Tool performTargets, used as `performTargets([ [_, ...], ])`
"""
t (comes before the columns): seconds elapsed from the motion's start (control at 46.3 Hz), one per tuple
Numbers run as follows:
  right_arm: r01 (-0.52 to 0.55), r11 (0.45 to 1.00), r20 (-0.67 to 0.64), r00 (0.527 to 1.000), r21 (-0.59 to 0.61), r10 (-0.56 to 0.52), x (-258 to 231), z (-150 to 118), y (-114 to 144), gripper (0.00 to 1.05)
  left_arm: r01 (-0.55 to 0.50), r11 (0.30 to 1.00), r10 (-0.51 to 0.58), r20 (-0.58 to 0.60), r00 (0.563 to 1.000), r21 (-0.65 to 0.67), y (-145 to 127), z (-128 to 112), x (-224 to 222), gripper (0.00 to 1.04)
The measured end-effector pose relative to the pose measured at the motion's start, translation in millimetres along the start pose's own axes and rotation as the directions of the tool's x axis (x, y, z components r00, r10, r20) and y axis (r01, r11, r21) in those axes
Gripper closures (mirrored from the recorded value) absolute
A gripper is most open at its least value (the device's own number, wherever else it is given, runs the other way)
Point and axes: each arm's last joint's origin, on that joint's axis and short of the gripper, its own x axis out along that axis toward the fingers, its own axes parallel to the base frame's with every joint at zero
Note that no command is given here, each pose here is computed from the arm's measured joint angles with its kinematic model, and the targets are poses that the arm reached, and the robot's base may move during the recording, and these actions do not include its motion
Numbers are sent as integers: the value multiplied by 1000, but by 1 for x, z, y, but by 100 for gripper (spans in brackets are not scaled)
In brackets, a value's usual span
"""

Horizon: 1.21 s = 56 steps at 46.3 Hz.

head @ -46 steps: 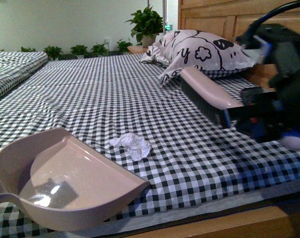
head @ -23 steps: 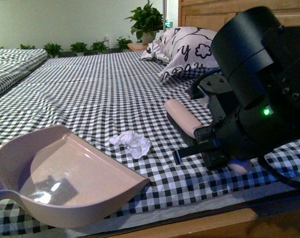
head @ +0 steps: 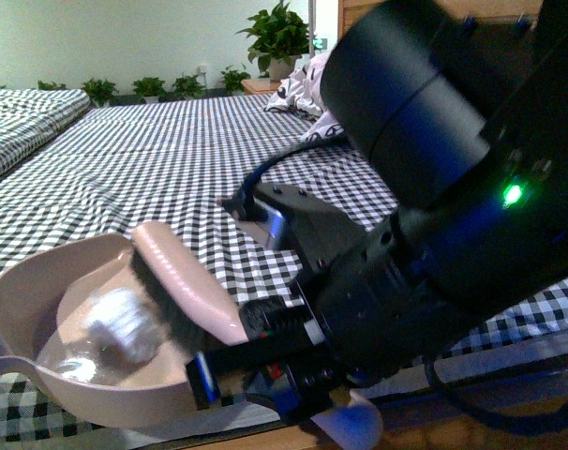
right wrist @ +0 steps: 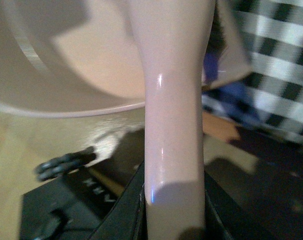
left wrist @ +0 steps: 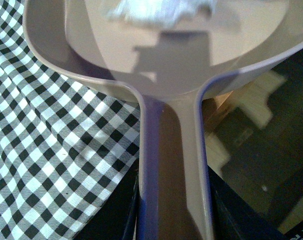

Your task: Clean up trash

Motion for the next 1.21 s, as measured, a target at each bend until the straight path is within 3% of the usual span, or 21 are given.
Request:
performTargets([
  [0.108, -34, 999, 53, 998, -28, 36, -20, 12, 4, 84, 0, 1000, 0, 0, 1000, 0, 0, 0, 0, 77],
  [0.324, 117, 993, 172, 978, 15, -118, -44, 26, -24, 84, 0, 1000, 0, 0, 1000, 0, 0, 0, 0, 77],
  [0.432, 190, 980, 264, 943, 67, -201, -64, 30, -42, 84, 0, 1000, 0, 2, 1000, -2, 0, 0, 0, 77],
  [0.54, 214, 971, 358, 903, 104, -237, -95, 28, -52, 84, -82, 989, 97, 128, 987, -119, 3, 0, -1, 77],
  [0.648, 221, 964, 426, 866, 146, -263, -126, 21, -62, 84, -154, 959, 197, 166, 966, -237, 10, 5, -12, 77],
  [0.865, 221, 937, 549, 765, 269, -338, -194, -11, -80, 84, -325, 789, 465, 162, 870, -521, 27, 23, -52, 77],
  [0.994, 181, 940, 647, 687, 289, -331, -230, -20, -61, 84, -399, 702, 594, 175, 785, -589, 20, 39, -84, 77],
  [1.21, 189, 942, 756, 562, 278, -336, -270, -33, -27, 84, -443, 655, 694, 256, 672, -612, -18, 59, -122, 77],
])
